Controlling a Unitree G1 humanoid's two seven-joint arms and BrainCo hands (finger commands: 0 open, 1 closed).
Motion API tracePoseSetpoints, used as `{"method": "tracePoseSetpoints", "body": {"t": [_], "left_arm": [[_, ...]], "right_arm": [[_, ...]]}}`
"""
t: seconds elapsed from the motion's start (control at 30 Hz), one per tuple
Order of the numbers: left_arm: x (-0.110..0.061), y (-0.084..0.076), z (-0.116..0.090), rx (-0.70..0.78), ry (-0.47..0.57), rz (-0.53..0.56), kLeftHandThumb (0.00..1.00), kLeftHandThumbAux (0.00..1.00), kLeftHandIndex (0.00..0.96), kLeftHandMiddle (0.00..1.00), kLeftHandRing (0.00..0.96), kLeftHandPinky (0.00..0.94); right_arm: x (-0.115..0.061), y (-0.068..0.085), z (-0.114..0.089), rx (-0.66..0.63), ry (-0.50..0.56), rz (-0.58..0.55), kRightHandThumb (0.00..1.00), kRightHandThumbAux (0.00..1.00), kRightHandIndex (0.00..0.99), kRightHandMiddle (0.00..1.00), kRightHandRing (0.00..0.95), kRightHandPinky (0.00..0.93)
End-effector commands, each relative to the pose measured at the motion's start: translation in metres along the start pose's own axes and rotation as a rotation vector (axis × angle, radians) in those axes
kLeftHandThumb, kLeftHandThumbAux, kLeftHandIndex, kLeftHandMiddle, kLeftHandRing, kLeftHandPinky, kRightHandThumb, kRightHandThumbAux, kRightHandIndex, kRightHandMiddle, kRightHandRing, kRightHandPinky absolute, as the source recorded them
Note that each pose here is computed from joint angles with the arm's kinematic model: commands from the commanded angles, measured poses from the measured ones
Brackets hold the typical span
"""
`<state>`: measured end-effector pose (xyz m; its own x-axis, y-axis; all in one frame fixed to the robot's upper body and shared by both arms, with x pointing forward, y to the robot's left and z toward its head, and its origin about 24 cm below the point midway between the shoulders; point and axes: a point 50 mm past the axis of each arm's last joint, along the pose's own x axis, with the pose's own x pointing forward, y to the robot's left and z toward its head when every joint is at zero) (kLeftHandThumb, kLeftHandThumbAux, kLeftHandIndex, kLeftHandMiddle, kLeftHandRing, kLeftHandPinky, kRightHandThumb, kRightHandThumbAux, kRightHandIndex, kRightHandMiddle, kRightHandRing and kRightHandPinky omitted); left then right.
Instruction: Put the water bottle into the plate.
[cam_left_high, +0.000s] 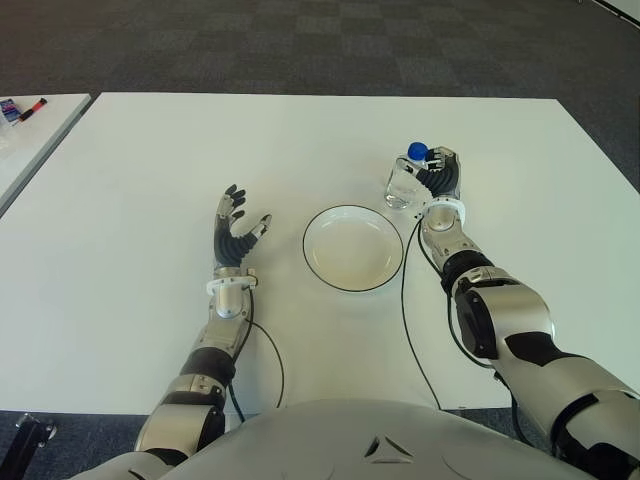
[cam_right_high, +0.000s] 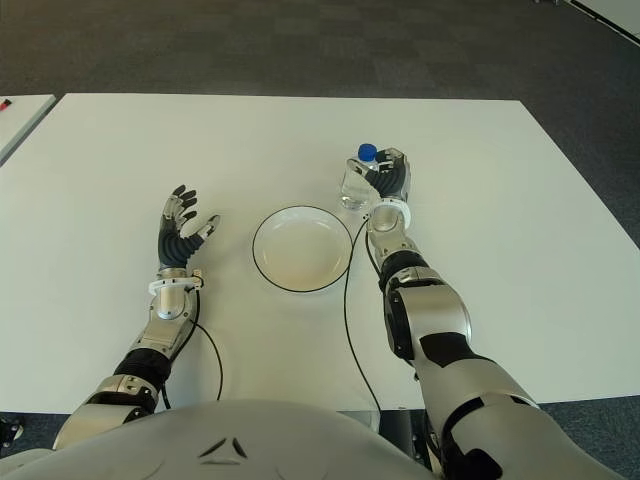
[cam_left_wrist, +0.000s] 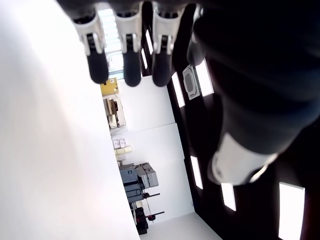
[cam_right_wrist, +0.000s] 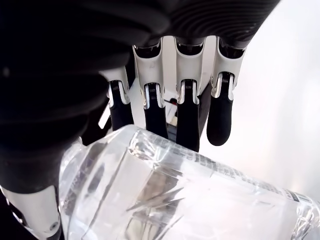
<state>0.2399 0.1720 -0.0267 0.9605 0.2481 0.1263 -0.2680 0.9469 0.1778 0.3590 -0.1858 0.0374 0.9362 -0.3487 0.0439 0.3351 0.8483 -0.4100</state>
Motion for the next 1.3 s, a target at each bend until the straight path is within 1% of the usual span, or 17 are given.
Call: {"method": "tracePoseSetpoints", "body": {"t": [0.03,0.43,0.97,1.13,1.3], "left_arm": [[-0.010,0.000,-0.010,-0.005,0.051,-0.002,0.214,0.789,0.116,0.189,0.185,0.207],[-0.009,-0.001,-0.011,-0.002,0.057,-0.008,0.208,0.783,0.116,0.187,0.184,0.207],[-0.008,-0.001,-0.011,-0.022,0.056,-0.014,0.214,0.789,0.118,0.183,0.181,0.205],[-0.009,-0.001,-0.011,-0.019,0.054,-0.020,0.217,0.790,0.121,0.190,0.191,0.230],[-0.008,-0.002,-0.011,-0.010,0.055,-0.031,0.203,0.773,0.121,0.195,0.197,0.222]], "right_arm": [[0.001,0.000,0.004,0.037,-0.022,-0.005,0.713,0.715,0.425,0.457,0.454,0.441],[0.004,0.000,0.017,0.046,-0.092,-0.012,0.711,0.716,0.426,0.454,0.448,0.434],[0.004,0.000,0.026,0.063,-0.154,-0.030,0.710,0.717,0.426,0.457,0.456,0.447],[0.004,-0.001,0.029,0.066,-0.173,-0.033,0.709,0.718,0.426,0.457,0.454,0.441],[0.005,-0.001,0.031,0.080,-0.185,-0.029,0.709,0.718,0.425,0.447,0.443,0.431]]}}
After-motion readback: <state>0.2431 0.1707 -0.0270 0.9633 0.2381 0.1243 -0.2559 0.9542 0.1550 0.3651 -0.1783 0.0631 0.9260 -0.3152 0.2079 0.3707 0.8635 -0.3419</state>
